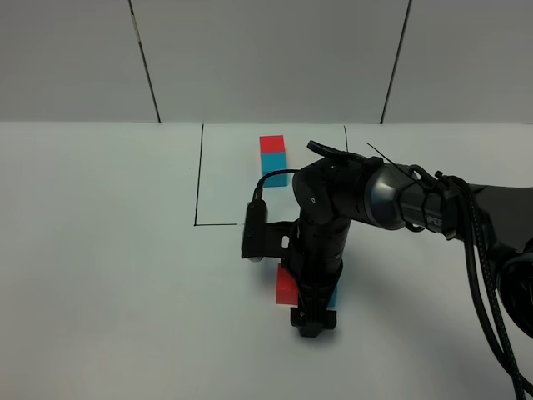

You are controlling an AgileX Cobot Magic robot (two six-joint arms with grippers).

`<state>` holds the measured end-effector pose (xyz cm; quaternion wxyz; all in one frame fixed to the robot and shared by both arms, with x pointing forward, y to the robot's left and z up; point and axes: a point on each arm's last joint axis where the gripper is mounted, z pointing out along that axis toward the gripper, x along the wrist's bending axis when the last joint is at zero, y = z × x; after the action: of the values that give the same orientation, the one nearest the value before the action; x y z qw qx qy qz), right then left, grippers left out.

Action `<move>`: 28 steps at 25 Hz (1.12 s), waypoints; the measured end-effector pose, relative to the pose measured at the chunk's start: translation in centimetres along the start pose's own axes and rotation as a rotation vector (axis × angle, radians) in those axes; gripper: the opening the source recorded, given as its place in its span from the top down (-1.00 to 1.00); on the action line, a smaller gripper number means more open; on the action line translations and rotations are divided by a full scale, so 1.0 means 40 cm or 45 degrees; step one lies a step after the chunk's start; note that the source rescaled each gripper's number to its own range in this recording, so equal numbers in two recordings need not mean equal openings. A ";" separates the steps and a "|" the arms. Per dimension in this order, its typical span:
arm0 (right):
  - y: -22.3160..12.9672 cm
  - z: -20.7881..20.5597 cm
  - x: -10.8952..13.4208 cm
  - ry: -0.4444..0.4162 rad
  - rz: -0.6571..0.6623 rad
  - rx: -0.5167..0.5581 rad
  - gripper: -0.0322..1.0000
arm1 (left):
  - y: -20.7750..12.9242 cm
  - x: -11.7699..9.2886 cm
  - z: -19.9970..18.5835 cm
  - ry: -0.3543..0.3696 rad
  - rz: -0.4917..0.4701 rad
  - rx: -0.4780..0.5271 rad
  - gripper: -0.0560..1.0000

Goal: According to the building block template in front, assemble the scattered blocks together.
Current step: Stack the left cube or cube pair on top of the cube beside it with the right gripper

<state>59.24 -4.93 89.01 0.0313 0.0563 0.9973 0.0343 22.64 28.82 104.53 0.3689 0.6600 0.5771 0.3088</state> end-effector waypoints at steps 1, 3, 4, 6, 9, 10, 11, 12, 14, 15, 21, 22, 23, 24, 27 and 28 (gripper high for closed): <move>0.000 0.000 0.000 0.001 0.001 -0.001 -1.00 | 0.000 0.000 0.000 0.000 0.000 0.000 -0.43; 0.001 0.000 0.001 0.005 0.007 -0.006 -0.95 | 0.000 0.000 0.000 0.000 0.000 0.000 -0.43; 0.002 0.000 0.001 0.008 0.009 -0.009 -0.84 | 0.000 0.000 0.000 0.000 0.000 0.000 -0.43; 0.002 0.000 0.002 0.013 0.016 -0.015 -0.46 | 0.000 0.000 0.000 0.000 0.000 0.000 -0.43; 0.004 0.000 0.003 0.022 0.032 -0.030 0.41 | 0.000 0.000 0.000 0.000 0.000 0.000 -0.43; 0.005 0.000 0.003 0.024 0.035 -0.033 0.75 | 0.000 0.000 0.000 0.000 0.000 0.000 -0.43; 0.006 0.000 0.004 0.030 0.040 -0.037 0.87 | 0.000 0.000 0.000 0.000 0.000 0.000 -0.43; 0.006 0.000 0.005 0.033 0.044 -0.041 0.87 | 0.000 0.000 0.000 0.000 0.000 0.000 -0.43; 0.008 -0.001 0.006 0.042 0.058 -0.051 0.87 | 0.000 0.000 0.000 0.000 0.000 0.000 -0.43; 0.010 -0.001 0.007 0.046 0.070 -0.058 0.87 | 0.000 0.000 0.000 0.000 0.000 0.000 -0.43; 0.020 -0.020 0.003 0.053 0.444 -0.095 0.87 | 0.000 0.000 0.000 0.000 0.000 0.000 -0.43; 0.023 -0.034 0.000 0.046 0.553 -0.109 0.87 | 0.000 0.000 0.000 0.000 0.000 0.000 -0.43; 0.026 -0.045 -0.003 0.041 0.697 -0.126 0.87 | 0.000 0.000 0.000 0.000 0.000 0.000 -0.43; 0.028 -0.057 -0.005 0.040 0.849 -0.140 0.87 | 0.000 0.000 0.000 0.000 0.000 0.000 -0.43; 0.026 -0.077 -0.009 0.055 1.285 -0.149 0.87 | 0.000 0.000 0.000 0.000 0.000 0.000 -0.43; 0.023 -0.077 -0.011 0.057 1.411 -0.144 0.87 | 0.000 0.000 0.000 0.000 0.000 0.000 -0.43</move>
<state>59.55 -4.26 92.16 -0.0095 0.5699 0.8155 0.1002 22.64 28.82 104.53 0.3689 0.6600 0.5771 0.3088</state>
